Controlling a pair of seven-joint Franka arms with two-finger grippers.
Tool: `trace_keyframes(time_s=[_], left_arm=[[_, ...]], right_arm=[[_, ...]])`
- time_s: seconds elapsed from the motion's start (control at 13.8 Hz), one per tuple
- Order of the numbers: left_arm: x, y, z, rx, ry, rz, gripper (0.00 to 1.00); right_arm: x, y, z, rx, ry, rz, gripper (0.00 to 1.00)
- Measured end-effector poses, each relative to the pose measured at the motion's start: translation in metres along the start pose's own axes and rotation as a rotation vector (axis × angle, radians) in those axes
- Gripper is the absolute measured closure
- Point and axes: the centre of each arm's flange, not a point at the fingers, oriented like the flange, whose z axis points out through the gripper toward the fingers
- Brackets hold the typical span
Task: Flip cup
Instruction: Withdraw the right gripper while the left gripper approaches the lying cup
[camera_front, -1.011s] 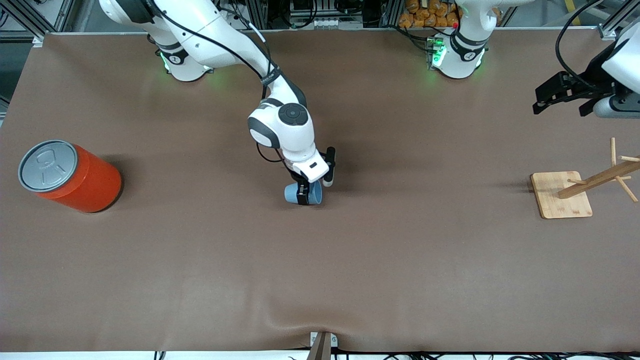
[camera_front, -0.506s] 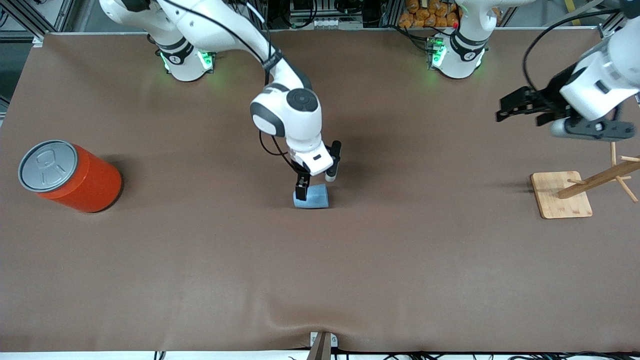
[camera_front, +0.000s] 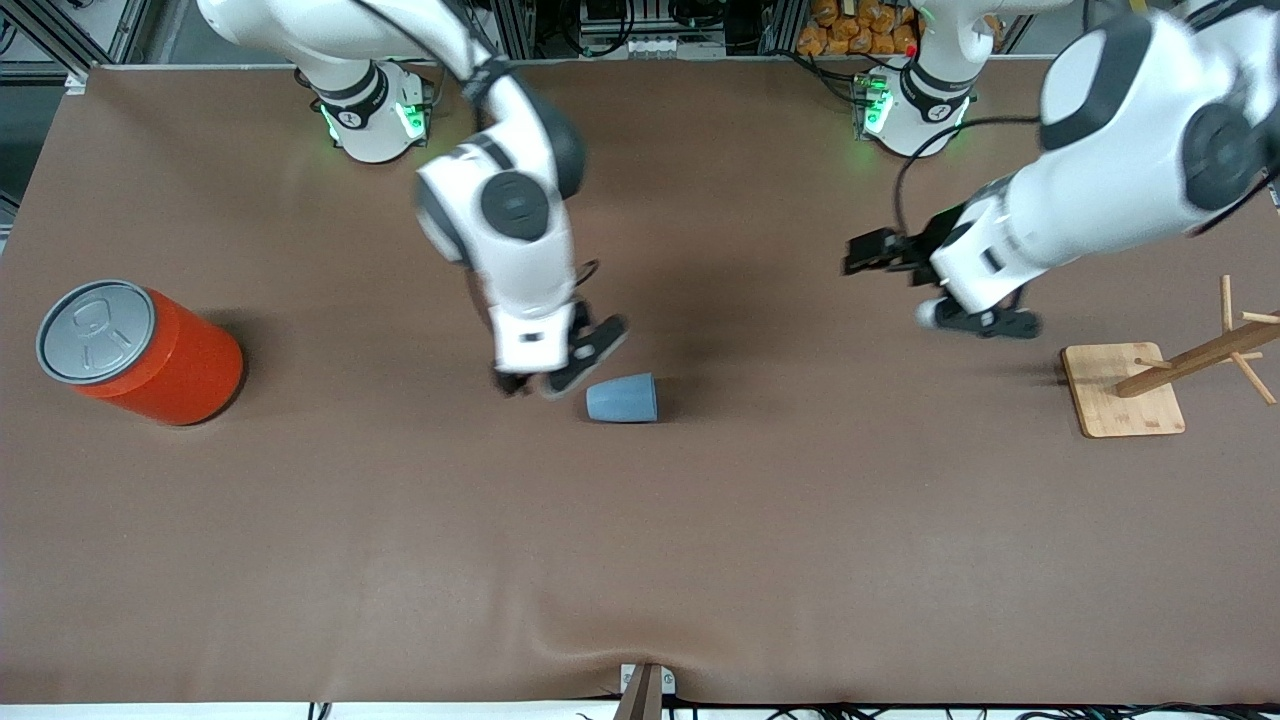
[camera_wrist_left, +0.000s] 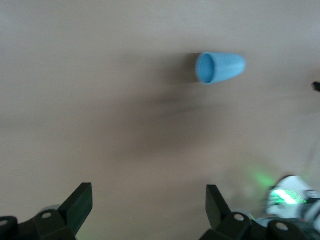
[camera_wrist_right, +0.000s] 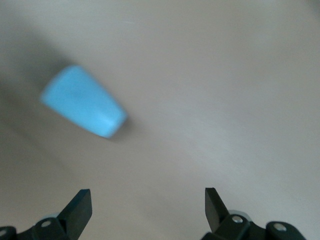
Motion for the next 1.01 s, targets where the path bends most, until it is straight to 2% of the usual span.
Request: trace_keyframes(time_s=[0.07,0.22,0.43,0.58,0.79,1.01], left_arm=[[0.008,-0.003,0.028,-0.064,0.013,-0.036,0.00],[0.020,-0.003,0.081,-0.121,0.038,-0.078,0.00],[0.042,0.008,0.150,-0.204,0.064,-0.130,0.00],[0.050,0.011,0.192,-0.278,0.048,-0.134,0.00],[0.066,-0.004,0.243,-0.442,0.015,-0.074,0.00],[0.083,-0.016,0.286,-0.581,0.029,-0.018,0.03]], right_arm=[[-0.012,0.041,-0.008,-0.002,0.000,0.065,0.00],[-0.041,0.119,-0.018,0.008,0.003,0.202,0.00],[-0.096,0.210,-0.031,0.081,-0.015,0.398,0.00],[-0.140,0.254,-0.035,0.140,-0.040,0.510,0.00],[-0.202,0.283,-0.054,0.185,-0.078,0.626,0.00],[-0.234,0.271,-0.096,0.204,-0.108,0.734,0.00]])
